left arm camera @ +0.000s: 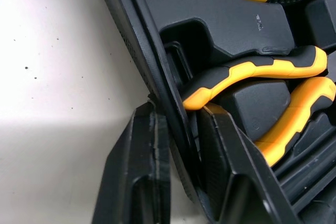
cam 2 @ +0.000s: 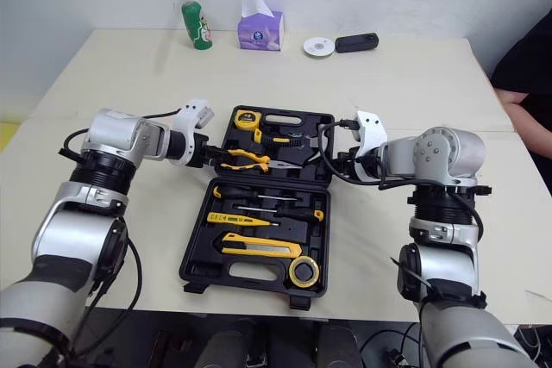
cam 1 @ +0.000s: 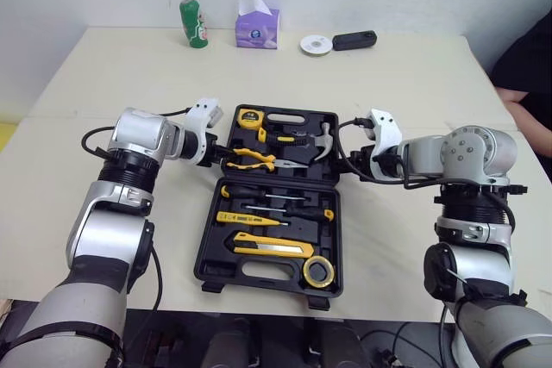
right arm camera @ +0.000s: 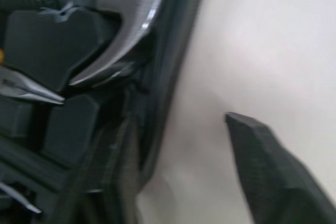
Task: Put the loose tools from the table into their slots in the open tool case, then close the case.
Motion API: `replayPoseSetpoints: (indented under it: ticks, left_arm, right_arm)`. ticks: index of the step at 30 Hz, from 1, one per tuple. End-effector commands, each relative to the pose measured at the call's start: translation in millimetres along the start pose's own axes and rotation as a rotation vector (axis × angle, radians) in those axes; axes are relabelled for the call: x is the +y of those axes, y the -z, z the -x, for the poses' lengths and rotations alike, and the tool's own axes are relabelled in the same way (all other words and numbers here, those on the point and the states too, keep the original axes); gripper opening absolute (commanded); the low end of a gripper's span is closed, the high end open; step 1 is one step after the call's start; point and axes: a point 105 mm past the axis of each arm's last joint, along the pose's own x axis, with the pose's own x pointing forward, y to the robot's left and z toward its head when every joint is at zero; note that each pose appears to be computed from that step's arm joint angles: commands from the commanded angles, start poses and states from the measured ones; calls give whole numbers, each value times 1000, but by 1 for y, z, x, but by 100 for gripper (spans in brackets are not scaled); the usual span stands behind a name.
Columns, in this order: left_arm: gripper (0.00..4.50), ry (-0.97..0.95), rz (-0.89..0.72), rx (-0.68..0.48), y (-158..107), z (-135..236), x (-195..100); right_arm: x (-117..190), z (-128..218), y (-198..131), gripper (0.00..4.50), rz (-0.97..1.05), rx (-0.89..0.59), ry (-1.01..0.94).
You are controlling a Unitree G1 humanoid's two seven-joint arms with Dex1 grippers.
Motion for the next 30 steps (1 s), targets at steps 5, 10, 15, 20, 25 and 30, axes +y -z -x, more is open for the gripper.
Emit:
replayPoseSetpoints:
  ticks: [5,10,15,20,25,30]
  left_arm:
    - [41,48,15,-38,-5,3,-9]
    - [38,80,26,-85,-10,5,-14]
    - [34,149,-42,-299,-44,23,-21]
    - [30,150,-141,-507,-61,36,-18]
    - [15,115,-214,-724,-69,44,-14]
    - [15,78,-383,-843,-54,47,-12]
  right_arm:
    - [-11,0,-1,0,-31,-7,78]
    - [-11,1,-2,0,-38,-29,82]
    - [0,14,-37,0,33,-332,47]
    - [5,30,-51,0,281,-576,53]
    - [-17,25,-43,0,459,-695,144]
    - [-40,24,-30,0,751,-813,254]
